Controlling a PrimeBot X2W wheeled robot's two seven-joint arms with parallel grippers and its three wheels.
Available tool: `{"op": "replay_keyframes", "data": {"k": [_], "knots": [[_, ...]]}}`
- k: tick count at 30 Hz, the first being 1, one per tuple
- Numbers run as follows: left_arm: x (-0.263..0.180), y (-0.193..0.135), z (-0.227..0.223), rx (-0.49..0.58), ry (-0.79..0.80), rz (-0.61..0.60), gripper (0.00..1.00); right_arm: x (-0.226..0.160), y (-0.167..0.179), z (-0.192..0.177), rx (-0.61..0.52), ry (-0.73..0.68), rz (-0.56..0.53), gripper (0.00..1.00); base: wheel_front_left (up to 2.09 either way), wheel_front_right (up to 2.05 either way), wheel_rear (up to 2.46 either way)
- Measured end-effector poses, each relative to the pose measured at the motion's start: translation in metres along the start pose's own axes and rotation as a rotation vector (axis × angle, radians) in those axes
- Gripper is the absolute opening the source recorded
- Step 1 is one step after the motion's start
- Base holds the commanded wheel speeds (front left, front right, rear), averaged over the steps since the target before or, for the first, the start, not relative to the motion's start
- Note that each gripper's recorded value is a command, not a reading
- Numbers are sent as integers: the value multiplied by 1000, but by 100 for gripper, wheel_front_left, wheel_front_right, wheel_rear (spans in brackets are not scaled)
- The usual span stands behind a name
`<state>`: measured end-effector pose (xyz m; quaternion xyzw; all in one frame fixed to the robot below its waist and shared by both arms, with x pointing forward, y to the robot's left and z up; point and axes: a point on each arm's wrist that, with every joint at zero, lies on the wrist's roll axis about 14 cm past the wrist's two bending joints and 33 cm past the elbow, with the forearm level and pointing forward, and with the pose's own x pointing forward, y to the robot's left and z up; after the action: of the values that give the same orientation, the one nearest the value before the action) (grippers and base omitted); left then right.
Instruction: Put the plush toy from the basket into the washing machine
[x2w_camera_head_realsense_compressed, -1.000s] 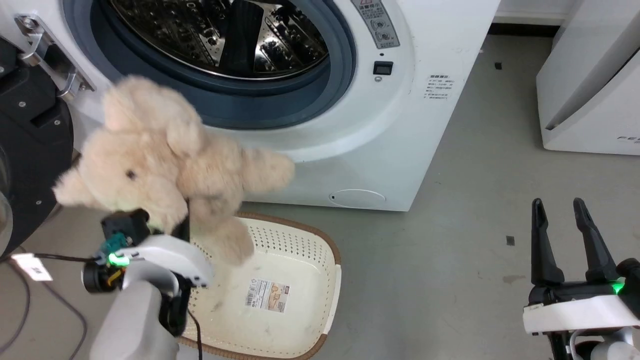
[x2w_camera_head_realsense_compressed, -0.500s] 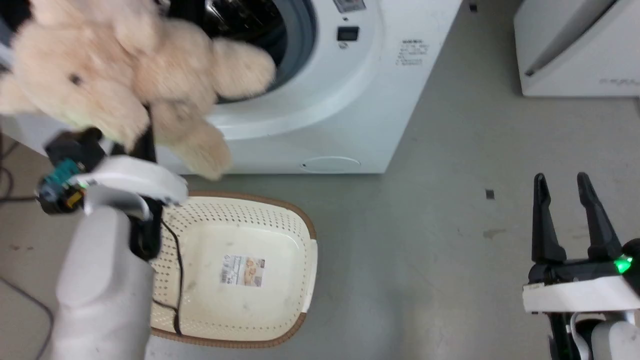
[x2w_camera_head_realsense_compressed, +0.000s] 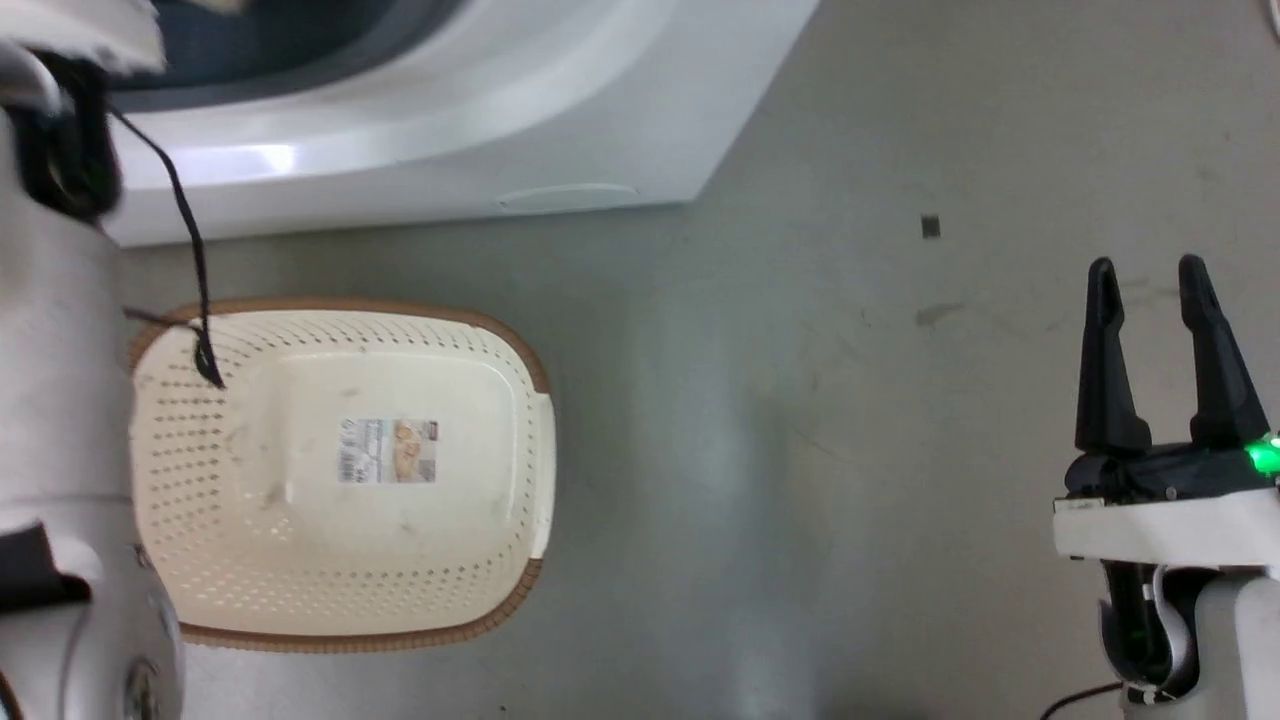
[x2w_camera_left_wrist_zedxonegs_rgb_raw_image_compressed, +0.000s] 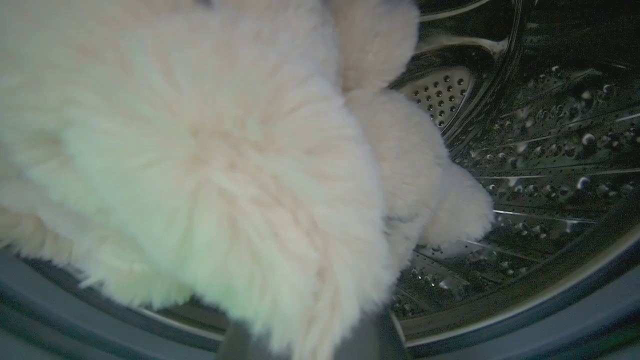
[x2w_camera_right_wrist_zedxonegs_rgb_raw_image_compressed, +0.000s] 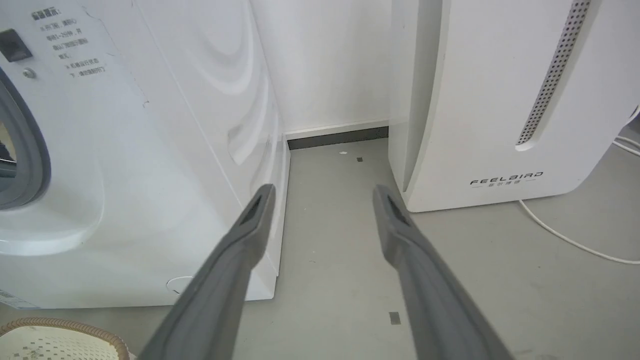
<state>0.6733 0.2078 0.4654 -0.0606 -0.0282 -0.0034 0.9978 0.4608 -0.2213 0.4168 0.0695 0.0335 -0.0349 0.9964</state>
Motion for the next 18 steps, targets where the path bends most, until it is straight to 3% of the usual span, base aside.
{"op": "replay_keyframes", "data": {"k": [8, 17, 18], "knots": [[53, -3, -26, -28, 0, 9, 0, 5, -22, -27, -6, 60, -56, 100, 0, 0, 0], [78, 7, -53, -12, 15, 54, 0, 5, -33, -48, -28, 109, -82, 100, 0, 0, 0], [77, 9, -56, -10, 22, 59, 47, 6, -33, -50, -28, 111, -82, 100, 0, 0, 0]]}}
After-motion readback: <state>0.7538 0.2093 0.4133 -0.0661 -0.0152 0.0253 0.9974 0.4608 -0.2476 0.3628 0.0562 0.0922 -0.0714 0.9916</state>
